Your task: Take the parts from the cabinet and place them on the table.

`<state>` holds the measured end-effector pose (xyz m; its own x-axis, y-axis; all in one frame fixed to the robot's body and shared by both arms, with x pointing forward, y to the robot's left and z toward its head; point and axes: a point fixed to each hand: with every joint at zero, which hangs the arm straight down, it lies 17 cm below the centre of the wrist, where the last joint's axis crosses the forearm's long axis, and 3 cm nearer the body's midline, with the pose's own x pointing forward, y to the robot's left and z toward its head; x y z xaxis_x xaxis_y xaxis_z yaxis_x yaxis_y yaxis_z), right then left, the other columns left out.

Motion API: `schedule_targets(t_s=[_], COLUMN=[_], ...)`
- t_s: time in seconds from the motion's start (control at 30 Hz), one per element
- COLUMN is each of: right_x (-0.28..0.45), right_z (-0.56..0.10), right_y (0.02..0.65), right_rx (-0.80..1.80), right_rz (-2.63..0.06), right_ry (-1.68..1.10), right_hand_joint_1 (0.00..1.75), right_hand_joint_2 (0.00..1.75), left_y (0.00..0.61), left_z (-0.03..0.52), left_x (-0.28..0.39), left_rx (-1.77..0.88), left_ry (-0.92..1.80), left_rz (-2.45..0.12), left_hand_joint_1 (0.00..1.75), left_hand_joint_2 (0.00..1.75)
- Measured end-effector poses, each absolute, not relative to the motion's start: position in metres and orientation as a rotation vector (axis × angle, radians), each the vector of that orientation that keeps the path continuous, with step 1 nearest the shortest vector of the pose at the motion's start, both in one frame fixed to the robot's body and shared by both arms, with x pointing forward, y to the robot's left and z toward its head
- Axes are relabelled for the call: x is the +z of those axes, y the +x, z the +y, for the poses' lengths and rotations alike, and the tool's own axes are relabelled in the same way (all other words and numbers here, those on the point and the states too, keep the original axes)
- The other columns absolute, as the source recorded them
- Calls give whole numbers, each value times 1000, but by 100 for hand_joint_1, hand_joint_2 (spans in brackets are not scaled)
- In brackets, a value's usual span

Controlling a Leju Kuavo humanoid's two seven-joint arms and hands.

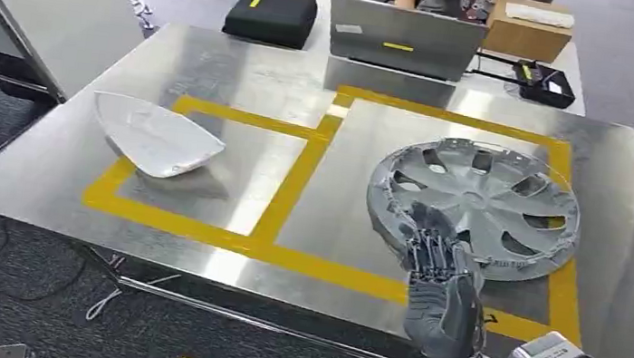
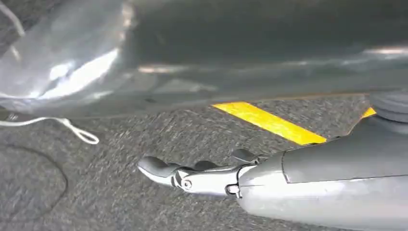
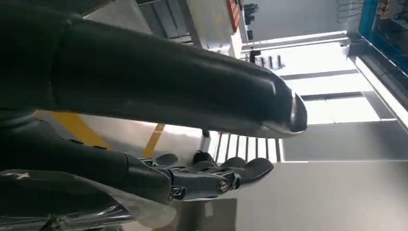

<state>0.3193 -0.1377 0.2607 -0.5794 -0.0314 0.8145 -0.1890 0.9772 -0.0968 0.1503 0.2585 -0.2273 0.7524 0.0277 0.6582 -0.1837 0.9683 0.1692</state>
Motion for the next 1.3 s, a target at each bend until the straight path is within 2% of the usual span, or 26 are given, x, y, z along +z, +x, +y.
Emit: schedule_targets(t_s=[0.73,1.3], right_x=[262,264], right_z=[-136,-138], right_y=[319,319], right_rx=[229,227], right_rz=[-2188,-2195], right_ry=[156,151], right_hand_joint_1=[0,0], right_hand_joint_2=[0,0], left_y=[149,150], left_z=[287,285], left_x=[-228,-229], left_rx=[76,90], left_ry=[265,260], left_rz=[-738,-737], left_hand_joint_1=[0,0], left_hand_joint_2=[0,0])
